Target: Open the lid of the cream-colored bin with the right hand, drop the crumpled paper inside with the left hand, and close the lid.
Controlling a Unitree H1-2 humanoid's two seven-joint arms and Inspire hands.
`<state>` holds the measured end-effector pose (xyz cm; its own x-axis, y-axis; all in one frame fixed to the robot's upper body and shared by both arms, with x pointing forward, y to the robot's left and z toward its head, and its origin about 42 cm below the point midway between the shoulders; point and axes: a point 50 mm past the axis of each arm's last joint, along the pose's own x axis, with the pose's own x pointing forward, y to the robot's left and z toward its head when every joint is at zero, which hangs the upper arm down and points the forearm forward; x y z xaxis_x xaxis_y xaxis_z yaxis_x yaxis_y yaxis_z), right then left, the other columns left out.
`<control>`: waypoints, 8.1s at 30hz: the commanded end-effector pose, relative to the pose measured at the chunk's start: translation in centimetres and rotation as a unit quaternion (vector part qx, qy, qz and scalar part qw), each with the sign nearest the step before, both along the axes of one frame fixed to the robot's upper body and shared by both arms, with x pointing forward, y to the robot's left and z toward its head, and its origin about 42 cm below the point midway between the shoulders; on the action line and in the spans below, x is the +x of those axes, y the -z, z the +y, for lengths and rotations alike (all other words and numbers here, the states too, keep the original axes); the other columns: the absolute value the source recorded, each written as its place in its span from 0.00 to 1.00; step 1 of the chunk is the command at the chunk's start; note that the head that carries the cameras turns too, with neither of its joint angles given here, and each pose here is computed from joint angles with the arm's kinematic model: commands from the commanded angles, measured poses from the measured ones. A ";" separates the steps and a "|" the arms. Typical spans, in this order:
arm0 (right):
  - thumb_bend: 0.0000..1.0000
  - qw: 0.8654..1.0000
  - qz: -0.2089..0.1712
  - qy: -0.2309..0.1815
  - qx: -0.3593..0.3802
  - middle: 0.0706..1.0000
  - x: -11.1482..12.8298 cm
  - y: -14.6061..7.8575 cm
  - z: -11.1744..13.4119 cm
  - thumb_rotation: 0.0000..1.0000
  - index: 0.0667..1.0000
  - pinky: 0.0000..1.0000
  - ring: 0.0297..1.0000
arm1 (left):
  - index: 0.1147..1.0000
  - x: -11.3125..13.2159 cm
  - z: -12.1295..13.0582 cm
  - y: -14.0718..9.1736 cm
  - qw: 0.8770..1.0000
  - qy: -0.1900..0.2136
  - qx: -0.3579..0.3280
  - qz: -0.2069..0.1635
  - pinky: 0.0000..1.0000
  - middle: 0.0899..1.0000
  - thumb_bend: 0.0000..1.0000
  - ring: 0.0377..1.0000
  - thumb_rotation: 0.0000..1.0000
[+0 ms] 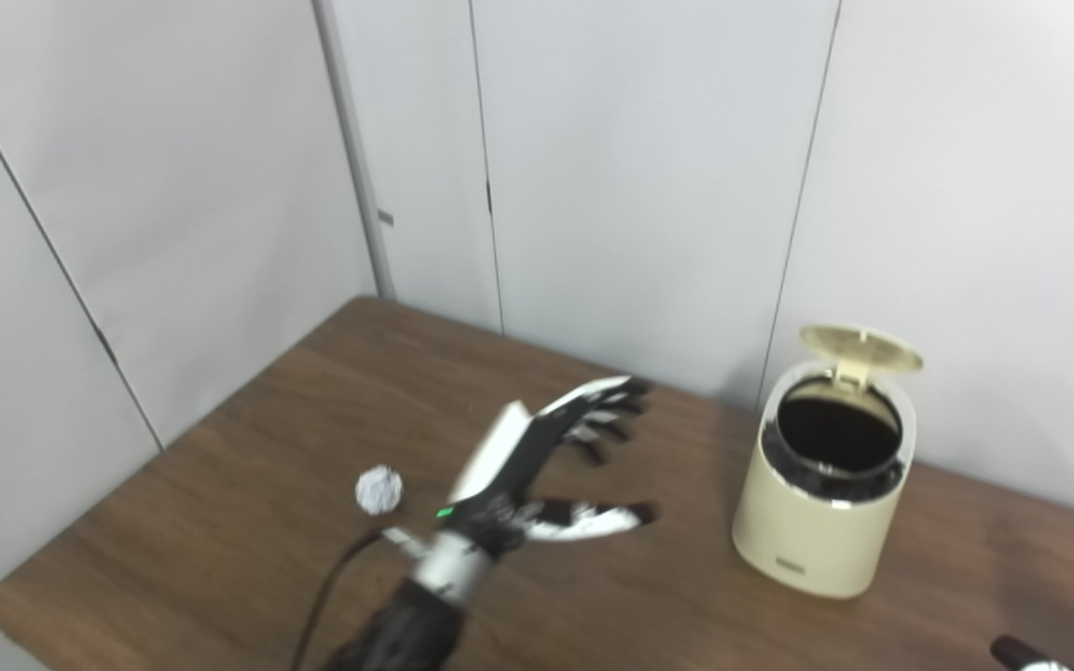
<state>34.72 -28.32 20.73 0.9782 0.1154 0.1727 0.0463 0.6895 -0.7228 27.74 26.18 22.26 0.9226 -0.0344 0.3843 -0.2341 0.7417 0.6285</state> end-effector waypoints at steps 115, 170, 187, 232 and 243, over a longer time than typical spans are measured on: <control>0.82 0.999 -0.039 -0.005 -0.020 0.95 -1.1 -3.1 -0.1 0.77 0.97 0.59 0.83 | 0.42 2.0 14.4 5.6 0.846 -0.090 0.453 0.268 0.32 0.27 0.52 0.32 0.07; 0.66 1.000 -0.025 -0.006 0.009 0.94 0.0 -1.9 1.5 0.30 0.91 0.65 0.83 | 0.42 5.6 0.4 -6.2 0.936 -0.106 0.311 -0.127 0.46 0.42 0.53 0.41 0.00; 0.73 0.999 -0.031 -0.003 0.025 0.92 0.2 -1.3 3.1 0.32 0.88 0.65 0.81 | 0.47 10.1 -6.0 -8.3 0.947 -0.044 0.248 -0.202 0.40 0.37 0.52 0.41 0.00; 0.70 0.999 -0.025 0.012 0.022 0.94 0.3 -1.0 3.9 0.36 0.90 0.71 0.85 | 0.42 14.8 -15.3 -6.0 0.960 0.040 0.203 -0.188 0.32 0.42 0.53 0.37 0.00; 0.70 0.999 -0.025 0.013 0.024 0.93 -0.2 -1.1 4.1 0.33 0.89 0.69 0.84 | 0.42 16.3 -15.8 -5.2 0.961 0.039 0.200 -0.185 0.37 0.42 0.53 0.40 0.00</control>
<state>34.43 -24.30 19.95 0.9857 0.0782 0.1490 0.0474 0.7208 -0.6915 43.32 11.14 24.66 0.7841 -0.3019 0.5423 -0.3832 0.4518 0.8056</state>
